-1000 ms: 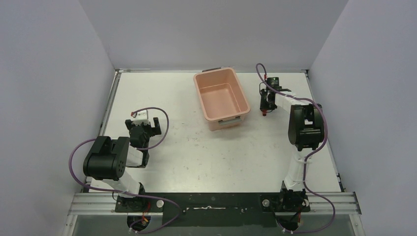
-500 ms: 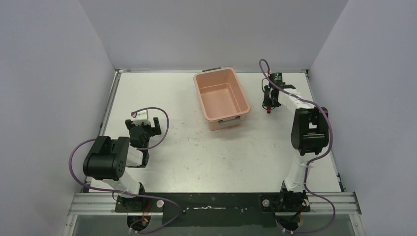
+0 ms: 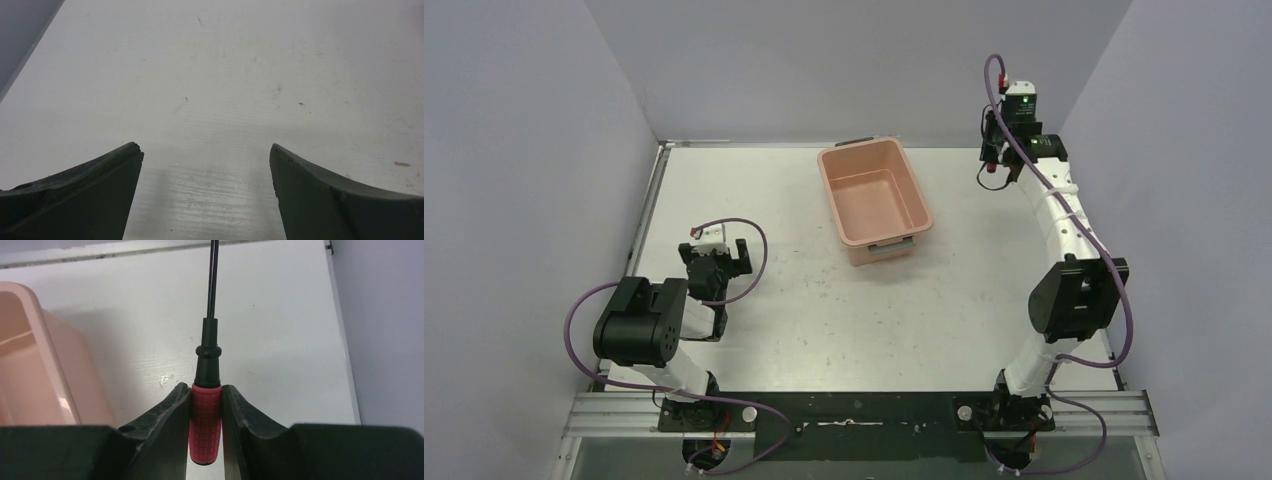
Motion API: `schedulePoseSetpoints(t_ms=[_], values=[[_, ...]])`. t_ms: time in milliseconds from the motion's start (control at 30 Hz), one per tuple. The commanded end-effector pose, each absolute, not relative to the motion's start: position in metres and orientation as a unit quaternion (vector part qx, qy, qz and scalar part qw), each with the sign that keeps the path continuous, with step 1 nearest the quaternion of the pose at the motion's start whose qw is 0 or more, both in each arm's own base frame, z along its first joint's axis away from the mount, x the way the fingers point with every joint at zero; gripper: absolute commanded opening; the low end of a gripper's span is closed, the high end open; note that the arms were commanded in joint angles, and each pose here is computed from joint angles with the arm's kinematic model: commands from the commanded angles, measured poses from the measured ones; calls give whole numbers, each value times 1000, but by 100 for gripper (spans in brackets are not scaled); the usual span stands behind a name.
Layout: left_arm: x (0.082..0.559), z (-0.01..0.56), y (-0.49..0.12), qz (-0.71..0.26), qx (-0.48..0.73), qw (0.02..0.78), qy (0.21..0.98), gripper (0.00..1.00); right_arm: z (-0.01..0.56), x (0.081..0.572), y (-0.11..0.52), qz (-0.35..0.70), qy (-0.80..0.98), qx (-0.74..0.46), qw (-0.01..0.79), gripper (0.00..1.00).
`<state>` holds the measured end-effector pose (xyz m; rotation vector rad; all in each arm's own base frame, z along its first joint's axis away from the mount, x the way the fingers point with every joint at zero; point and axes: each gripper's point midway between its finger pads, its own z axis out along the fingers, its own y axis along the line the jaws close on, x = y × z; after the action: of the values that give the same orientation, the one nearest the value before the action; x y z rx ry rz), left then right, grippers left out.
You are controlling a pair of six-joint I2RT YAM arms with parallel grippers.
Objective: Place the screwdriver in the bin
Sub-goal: Place the screwdriver in the bin.
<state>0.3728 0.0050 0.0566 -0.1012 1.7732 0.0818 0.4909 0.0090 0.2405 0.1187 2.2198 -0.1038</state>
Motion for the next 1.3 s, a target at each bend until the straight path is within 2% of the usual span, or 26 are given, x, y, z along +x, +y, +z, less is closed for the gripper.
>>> schedulePoseSetpoints(t_ms=[0,333,1033,1267], values=[[381,73,4,32,-42,653,756,97,309,477,4,-51,866,54,494,0],[381,73,4,32,-42,652,756,97,357,457,23,-63,851,52,518,0],[381,73,4,32,-43,652,756,97,335,430,204,32,858,-64,508,0],[381,73,4,32,-42,653,756,97,322,424,242,55,859,-92,501,0]])
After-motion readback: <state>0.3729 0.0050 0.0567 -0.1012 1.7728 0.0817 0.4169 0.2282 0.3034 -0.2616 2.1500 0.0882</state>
